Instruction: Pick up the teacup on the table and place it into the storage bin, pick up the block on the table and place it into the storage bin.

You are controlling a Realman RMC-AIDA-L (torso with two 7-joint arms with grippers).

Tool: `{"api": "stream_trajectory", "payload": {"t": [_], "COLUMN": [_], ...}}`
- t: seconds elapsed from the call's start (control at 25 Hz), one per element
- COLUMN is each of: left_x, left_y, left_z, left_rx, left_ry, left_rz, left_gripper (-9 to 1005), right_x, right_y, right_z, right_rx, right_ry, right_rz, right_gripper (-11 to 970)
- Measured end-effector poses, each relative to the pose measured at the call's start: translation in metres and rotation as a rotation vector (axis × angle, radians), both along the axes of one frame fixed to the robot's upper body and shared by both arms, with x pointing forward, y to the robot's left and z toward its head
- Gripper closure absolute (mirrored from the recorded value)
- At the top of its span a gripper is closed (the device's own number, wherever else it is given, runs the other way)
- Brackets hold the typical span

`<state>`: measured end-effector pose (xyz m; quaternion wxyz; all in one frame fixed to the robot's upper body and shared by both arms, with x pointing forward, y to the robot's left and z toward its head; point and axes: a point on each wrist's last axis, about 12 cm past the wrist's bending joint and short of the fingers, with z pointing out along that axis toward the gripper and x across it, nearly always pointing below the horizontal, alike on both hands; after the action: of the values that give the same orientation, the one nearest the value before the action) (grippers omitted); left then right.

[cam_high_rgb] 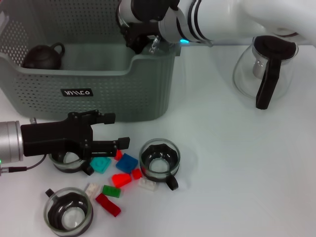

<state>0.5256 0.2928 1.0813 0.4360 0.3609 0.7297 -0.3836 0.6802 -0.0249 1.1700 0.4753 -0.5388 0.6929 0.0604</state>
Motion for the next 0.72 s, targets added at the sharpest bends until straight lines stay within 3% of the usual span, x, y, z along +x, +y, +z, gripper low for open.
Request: {"api": "stream_trajectory", "payload": {"t": [0.68, 0.72], "left_x": [-0.0004, -0.0004], "left_y": [0.0003, 0.0003], "left_z": [-0.0003, -0.0004], "left_rx": [0.000, 0.000], "left_ry": [0.001, 0.001], "left_rz": [0.002, 0.002], "left_gripper": [135, 135], "right_x": [-0.0022, -0.0021], "right_y": [0.0005, 0.0006], "right_z": [-0.0012, -0.0009], "right_rx": [-0.005, -0.005], "right_ry": [0.007, 0.006], "right_rz": [0.012, 0.012], "right_gripper": [869, 826]}}
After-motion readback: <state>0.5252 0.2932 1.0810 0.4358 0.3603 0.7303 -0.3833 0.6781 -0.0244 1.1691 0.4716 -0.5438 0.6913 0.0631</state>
